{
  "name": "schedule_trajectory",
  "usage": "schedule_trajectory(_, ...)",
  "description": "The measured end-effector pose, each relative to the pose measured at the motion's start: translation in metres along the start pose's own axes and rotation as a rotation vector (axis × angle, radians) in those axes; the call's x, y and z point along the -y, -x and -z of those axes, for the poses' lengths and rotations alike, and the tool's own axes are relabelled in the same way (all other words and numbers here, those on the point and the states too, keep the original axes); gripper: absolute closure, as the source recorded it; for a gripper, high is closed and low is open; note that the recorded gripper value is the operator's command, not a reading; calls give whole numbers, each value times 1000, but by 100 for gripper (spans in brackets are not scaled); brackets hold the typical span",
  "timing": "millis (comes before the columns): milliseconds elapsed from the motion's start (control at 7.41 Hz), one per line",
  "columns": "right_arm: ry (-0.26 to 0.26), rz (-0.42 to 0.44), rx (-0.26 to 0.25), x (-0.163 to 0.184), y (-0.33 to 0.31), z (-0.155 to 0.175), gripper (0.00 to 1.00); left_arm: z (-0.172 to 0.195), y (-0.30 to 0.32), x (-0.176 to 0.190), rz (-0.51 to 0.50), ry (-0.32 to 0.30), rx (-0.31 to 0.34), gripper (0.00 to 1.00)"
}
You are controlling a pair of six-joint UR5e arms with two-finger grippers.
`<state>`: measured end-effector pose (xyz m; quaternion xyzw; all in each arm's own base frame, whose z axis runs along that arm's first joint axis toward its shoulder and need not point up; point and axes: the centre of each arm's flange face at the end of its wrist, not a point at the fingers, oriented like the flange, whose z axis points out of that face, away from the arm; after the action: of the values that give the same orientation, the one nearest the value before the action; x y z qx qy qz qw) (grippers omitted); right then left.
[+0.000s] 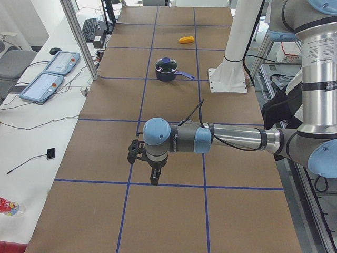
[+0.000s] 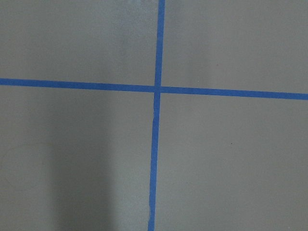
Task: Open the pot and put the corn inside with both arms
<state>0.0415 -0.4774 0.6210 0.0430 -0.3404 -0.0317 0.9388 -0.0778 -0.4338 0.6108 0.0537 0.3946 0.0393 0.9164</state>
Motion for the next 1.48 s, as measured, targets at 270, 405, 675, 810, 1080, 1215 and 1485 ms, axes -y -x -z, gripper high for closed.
schedule_trajectory(270, -112, 90, 19, 8, 2, 0, 0, 18, -16, 25, -43, -44, 4, 2)
schedule_trajectory(405, -141, 112, 38, 11, 7, 2, 0, 34, -31, 45, -92, -89, 9, 2)
schedule_trajectory(675, -166, 131, 91, 19, 22, 11, 0, 61, -57, 77, -187, -177, 12, 2)
schedule_trajectory(810, -171, 127, 124, 25, 33, 16, 0, 67, -66, 80, -215, -199, -8, 2)
schedule_trajectory(1080, -173, 96, 168, 36, 67, 24, 0, 70, -95, 81, -308, -248, -57, 2)
schedule_trajectory(1215, -173, 97, 178, 38, 84, 26, 0, 63, -130, 85, -331, -253, -82, 0)
schedule_trajectory(1485, -173, 98, 188, 40, 100, 28, 0, 46, -225, 88, -245, -247, -81, 0)
